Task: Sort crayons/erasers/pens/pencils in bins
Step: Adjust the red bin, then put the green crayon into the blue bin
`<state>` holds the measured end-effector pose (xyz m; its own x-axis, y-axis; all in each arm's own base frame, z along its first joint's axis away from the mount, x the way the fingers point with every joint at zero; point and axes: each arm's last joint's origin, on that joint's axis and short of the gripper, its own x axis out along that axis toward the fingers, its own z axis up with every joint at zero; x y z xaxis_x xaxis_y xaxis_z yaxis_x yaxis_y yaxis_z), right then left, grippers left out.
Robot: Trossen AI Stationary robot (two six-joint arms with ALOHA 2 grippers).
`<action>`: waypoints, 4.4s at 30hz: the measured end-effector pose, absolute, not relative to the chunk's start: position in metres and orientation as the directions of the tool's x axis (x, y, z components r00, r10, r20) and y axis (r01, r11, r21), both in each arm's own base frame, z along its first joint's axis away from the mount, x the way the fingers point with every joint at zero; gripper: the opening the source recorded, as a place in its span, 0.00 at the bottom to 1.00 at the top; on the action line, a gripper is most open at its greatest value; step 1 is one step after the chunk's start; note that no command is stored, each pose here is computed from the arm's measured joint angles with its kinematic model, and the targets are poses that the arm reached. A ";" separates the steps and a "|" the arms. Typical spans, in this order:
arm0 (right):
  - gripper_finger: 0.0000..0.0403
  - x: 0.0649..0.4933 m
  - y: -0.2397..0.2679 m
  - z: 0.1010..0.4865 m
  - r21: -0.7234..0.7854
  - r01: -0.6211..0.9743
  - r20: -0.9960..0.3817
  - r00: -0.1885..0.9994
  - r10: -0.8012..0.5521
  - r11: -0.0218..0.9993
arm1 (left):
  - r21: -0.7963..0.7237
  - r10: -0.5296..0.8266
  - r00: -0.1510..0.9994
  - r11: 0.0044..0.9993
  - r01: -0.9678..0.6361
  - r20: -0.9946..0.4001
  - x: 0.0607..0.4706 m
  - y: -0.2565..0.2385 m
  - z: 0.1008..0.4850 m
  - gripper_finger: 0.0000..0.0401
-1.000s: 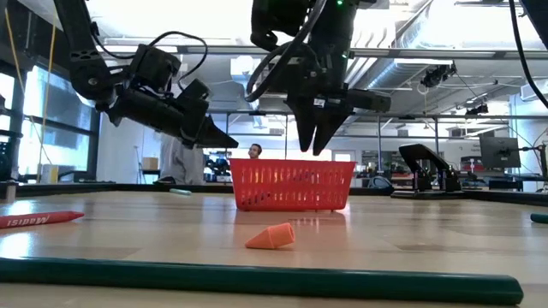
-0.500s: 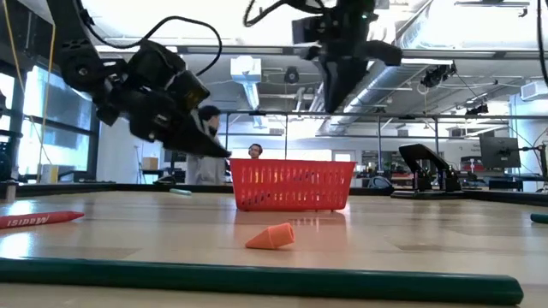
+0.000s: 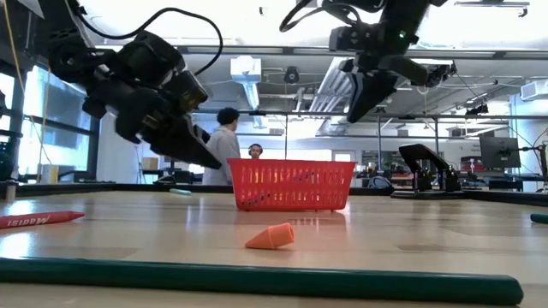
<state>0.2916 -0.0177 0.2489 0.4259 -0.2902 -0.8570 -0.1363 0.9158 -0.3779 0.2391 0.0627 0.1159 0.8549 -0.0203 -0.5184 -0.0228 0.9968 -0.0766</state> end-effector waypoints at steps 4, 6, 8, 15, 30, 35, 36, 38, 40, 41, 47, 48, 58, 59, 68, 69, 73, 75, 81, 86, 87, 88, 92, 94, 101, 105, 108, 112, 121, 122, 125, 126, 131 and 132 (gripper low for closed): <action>0.00 0.286 -0.018 0.249 -0.366 -0.099 -0.851 0.437 -0.291 0.925 | -0.065 0.040 0.866 0.994 -0.084 -0.499 0.240 0.067 0.118 0.02; 0.00 0.285 -0.017 0.249 -0.358 -0.080 -0.851 0.437 -0.290 0.930 | -0.072 0.052 0.875 0.992 -0.099 -0.481 0.241 0.068 0.120 0.02; 0.00 0.284 -0.017 0.249 -0.352 -0.067 -0.851 0.439 -0.290 0.933 | -0.074 0.061 0.880 0.991 -0.108 -0.471 0.242 0.069 0.122 0.02; 0.00 0.284 -0.017 0.249 -0.341 -0.056 -0.853 0.437 -0.284 0.938 | -0.059 0.066 0.856 0.992 -0.112 -0.513 0.241 0.072 0.122 0.02; 0.00 0.284 -0.017 0.249 -0.343 -0.062 -0.853 0.438 -0.284 0.937 | -0.129 -0.021 0.842 0.990 -0.057 -0.539 0.238 0.062 0.125 0.02; 0.00 0.284 -0.017 0.249 -0.344 -0.063 -0.853 0.438 -0.284 0.937 | -0.146 -0.047 0.835 0.988 -0.040 -0.548 0.242 0.056 0.118 0.02; 0.00 0.284 -0.017 0.249 -0.344 -0.063 -0.853 0.438 -0.284 0.937 | -0.151 -0.045 0.831 0.987 -0.047 -0.555 0.243 0.055 0.116 0.02; 0.00 0.284 -0.017 0.249 -0.344 -0.064 -0.853 0.438 -0.284 0.937 | -0.156 -0.035 0.825 0.986 -0.065 -0.564 0.243 0.056 0.113 0.02; 0.00 0.284 -0.017 0.249 -0.345 -0.065 -0.853 0.438 -0.284 0.936 | -0.159 -0.022 0.830 0.984 -0.080 -0.557 0.244 0.056 0.112 0.02; 0.00 0.284 -0.017 0.249 -0.345 -0.065 -0.853 0.438 -0.284 0.936 | -0.158 -0.014 0.841 0.984 -0.085 -0.541 0.246 0.057 0.113 0.02; 0.00 0.284 -0.017 0.249 -0.344 -0.062 -0.853 0.438 -0.284 0.937 | -0.139 0.060 0.873 0.980 -0.144 -0.483 0.251 0.061 0.115 0.02; 0.00 0.284 -0.017 0.249 -0.344 -0.062 -0.853 0.438 -0.284 0.937 | -0.128 0.086 0.869 0.978 -0.168 -0.487 0.250 0.062 0.115 0.02; 0.00 0.284 -0.017 0.249 -0.281 0.073 -0.853 0.438 -0.283 0.957 | -0.078 0.212 0.854 0.957 -0.281 -0.476 0.246 0.080 0.116 0.02; 0.00 0.284 -0.017 0.249 -0.256 0.111 -0.856 0.437 -0.278 0.960 | -0.072 0.229 0.849 0.952 -0.297 -0.476 0.245 0.083 0.116 0.02; 0.00 0.271 0.009 0.243 -0.002 0.441 -0.930 0.328 -0.163 0.897 | -0.072 0.348 0.886 0.920 -0.386 -0.307 0.222 0.106 0.122 0.02; 0.00 0.270 0.015 0.242 0.016 0.475 -0.934 0.322 -0.157 0.880 | -0.074 0.352 0.895 0.920 -0.384 -0.274 0.218 0.108 0.123 0.02; 0.00 0.264 0.040 0.235 0.091 0.609 -0.941 0.312 -0.132 0.788 | -0.066 0.393 0.904 0.911 -0.408 -0.167 0.204 0.111 0.126 0.02; 0.00 0.258 0.052 0.227 0.112 0.674 -0.949 0.290 -0.123 0.730 | -0.066 0.409 0.901 0.905 -0.421 -0.146 0.199 0.113 0.126 0.02; 0.00 0.240 0.084 0.206 0.162 0.812 -0.966 0.247 -0.080 0.560 | -0.074 0.393 0.905 0.910 -0.408 -0.163 0.191 0.114 0.121 0.02; 0.02 0.229 0.106 0.203 0.180 0.873 -0.978 0.208 -0.010 0.454 | -0.076 0.392 0.904 0.910 -0.408 -0.170 0.190 0.113 0.120 0.02; 0.04 0.227 0.109 0.202 0.168 0.885 -0.981 0.193 -0.012 0.435 | -0.075 0.391 0.904 0.910 -0.407 -0.172 0.190 0.113 0.120 0.02; 0.06 0.225 0.112 0.200 0.154 0.895 -0.984 0.176 -0.015 0.418 | -0.075 0.389 0.905 0.911 -0.406 -0.174 0.190 0.113 0.120 0.02; 0.18 0.221 0.120 0.190 0.082 0.928 -0.996 0.091 -0.009 0.363 | -0.076 0.388 0.905 0.911 -0.405 -0.176 0.190 0.113 0.120 0.02; 0.24 0.222 0.122 0.185 0.058 0.938 -0.998 0.068 -0.016 0.342 | -0.076 0.387 0.904 0.911 -0.405 -0.181 0.190 0.113 0.119 0.02; 0.29 0.229 0.126 0.163 -0.014 0.949 -1.000 -0.005 -0.031 0.316 | -0.079 0.386 0.901 0.910 -0.407 -0.198 0.190 0.113 0.117 0.02; 0.27 0.233 0.129 0.153 -0.039 0.946 -0.999 -0.029 -0.036 0.322 | -0.081 0.385 0.901 0.910 -0.407 -0.201 0.190 0.113 0.117 0.02; 0.25 0.237 0.130 0.145 -0.042 0.942 -0.999 -0.032 -0.037 0.334 | -0.081 0.385 0.900 0.910 -0.407 -0.204 0.190 0.112 0.117 0.02; 0.21 0.242 0.133 0.137 -0.035 0.934 -0.999 -0.034 -0.011 0.357 | -0.083 0.383 0.898 0.909 -0.408 -0.218 0.190 0.112 0.116 0.02; 0.08 0.244 0.133 0.135 -0.032 0.921 -0.999 -0.036 0.002 0.389 | -0.083 0.383 0.897 0.909 -0.409 -0.221 0.190 0.112 0.115 0.02; 0.06 0.244 0.133 0.135 -0.033 0.920 -0.999 -0.038 0.004 0.390 | -0.083 0.383 0.897 0.909 -0.409 -0.221 0.190 0.112 0.115 0.02; 0.02 0.243 0.132 0.136 -0.033 0.918 -0.999 -0.042 0.015 0.396 | -0.083 0.383 0.897 0.909 -0.409 -0.221 0.190 0.112 0.115 0.02; 0.01 0.244 0.132 0.137 -0.028 0.918 -0.999 -0.039 0.021 0.396 | -0.083 0.383 0.897 0.909 -0.409 -0.221 0.190 0.112 0.115 0.02; 0.03 0.242 0.127 0.152 0.030 0.918 -0.997 -0.001 0.078 0.396 | -0.083 0.383 0.897 0.909 -0.409 -0.221 0.190 0.112 0.115 0.02; 0.03 0.241 0.127 0.158 0.056 0.917 -0.995 0.020 0.095 0.396 | -0.084 0.383 0.897 0.909 -0.409 -0.221 0.190 0.112 0.115 0.02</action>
